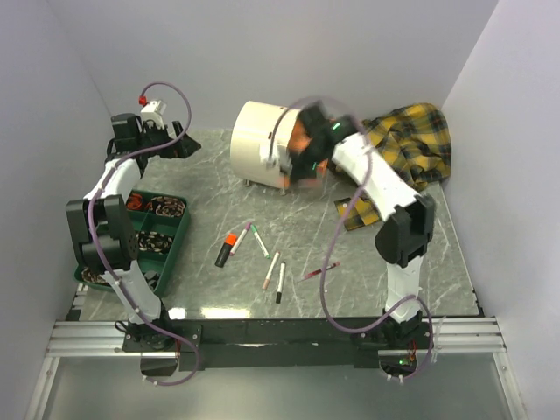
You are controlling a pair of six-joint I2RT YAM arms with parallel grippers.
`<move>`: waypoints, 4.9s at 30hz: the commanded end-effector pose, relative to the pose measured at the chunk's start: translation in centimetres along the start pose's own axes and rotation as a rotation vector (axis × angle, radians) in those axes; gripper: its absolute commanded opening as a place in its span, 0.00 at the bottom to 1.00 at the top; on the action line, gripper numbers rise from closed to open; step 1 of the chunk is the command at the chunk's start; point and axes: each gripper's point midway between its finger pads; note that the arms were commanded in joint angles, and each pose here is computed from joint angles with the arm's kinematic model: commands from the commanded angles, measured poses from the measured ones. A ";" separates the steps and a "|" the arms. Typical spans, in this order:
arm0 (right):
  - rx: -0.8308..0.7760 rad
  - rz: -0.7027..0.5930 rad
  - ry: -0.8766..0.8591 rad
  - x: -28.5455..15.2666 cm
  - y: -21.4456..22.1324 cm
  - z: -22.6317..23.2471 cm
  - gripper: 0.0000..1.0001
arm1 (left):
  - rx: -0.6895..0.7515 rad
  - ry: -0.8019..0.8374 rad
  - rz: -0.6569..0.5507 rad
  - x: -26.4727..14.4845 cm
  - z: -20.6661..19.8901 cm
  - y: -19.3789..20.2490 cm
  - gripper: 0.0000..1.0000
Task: Sort the stationery into containers
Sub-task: Pick up the pen from the center of the board, then place the pen in the drawer, then pick up the pen from the center of the board.
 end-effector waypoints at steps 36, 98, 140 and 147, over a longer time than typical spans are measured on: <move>1.211 -0.784 0.316 -13.4 -0.9 -16.4 0.00 | -0.025 0.093 -0.002 2.9 0.8 -1.6 0.99; -0.163 0.337 -0.208 7.5 9.4 20.8 0.32 | 0.105 -0.100 -0.076 -5.1 -2.7 -2.1 1.00; 0.248 -0.209 0.135 -11.1 -6.7 1.5 0.00 | 0.034 0.058 -0.036 -2.2 -1.1 -1.5 0.99; 0.579 -0.499 0.315 -13.5 -8.6 -6.4 0.00 | 0.048 0.098 0.008 -0.5 -0.3 -2.4 0.99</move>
Point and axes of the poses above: each gripper's point midway between its finger pads, its own x axis out along the fingers, its own z axis along the line the jaws close on, y = z × x, and after that the axes turned 3 degrees about x, right-handed
